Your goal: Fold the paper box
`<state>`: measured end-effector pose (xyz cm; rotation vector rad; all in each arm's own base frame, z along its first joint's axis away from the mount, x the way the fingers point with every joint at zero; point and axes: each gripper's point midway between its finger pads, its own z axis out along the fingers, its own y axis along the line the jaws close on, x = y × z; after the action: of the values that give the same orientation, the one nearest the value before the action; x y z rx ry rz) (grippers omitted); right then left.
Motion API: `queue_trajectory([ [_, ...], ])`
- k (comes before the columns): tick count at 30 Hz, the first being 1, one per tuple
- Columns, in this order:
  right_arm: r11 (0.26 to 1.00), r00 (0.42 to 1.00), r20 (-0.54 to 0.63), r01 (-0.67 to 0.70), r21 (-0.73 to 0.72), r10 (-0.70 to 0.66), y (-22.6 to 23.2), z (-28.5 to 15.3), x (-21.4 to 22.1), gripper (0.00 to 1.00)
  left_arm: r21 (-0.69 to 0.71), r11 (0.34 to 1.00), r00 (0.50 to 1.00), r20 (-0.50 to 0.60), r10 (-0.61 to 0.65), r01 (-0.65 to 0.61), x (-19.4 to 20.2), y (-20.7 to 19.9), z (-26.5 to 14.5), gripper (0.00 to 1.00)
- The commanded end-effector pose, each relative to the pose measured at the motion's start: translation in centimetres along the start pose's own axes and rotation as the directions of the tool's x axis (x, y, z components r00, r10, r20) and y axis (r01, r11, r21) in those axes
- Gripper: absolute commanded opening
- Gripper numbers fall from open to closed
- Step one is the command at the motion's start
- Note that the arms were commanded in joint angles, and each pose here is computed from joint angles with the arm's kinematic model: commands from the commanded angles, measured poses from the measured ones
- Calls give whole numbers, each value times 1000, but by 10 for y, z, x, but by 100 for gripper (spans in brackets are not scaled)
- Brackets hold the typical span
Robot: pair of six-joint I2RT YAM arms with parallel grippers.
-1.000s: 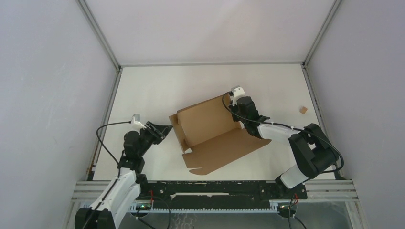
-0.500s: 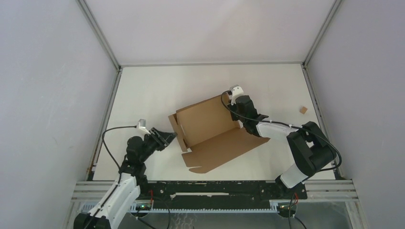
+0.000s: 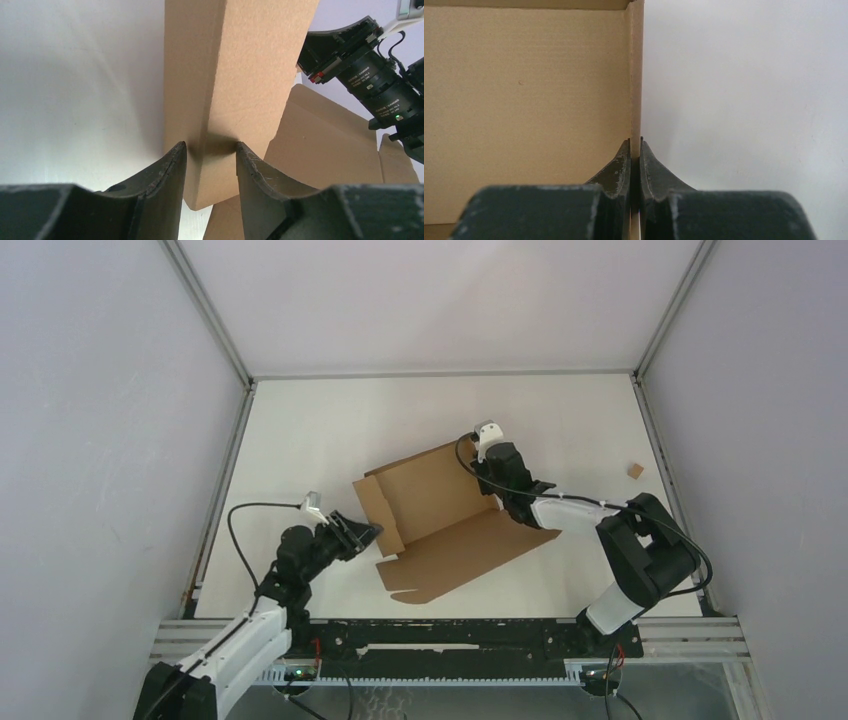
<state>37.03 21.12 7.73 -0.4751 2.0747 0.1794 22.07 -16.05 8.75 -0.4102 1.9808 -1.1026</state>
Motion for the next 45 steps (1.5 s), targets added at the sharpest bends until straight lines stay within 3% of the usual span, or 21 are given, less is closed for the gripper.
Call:
queue_trajectory([
  [1,1000,998,61,-12,8,12,6,1,-24,5,44,998,998,62,32,-35,-21,-24,6,46],
  [14,1000,996,81,25,17,-26,12,-10,-27,5,-82,987,982,114,148,-140,-48,-19,15,46],
  [35,994,986,123,108,18,-109,45,-33,-27,5,-185,964,974,83,211,-193,-43,-2,32,43],
  [45,993,982,152,116,5,-116,59,-54,-16,5,-311,914,950,89,300,-260,-47,3,30,35],
])
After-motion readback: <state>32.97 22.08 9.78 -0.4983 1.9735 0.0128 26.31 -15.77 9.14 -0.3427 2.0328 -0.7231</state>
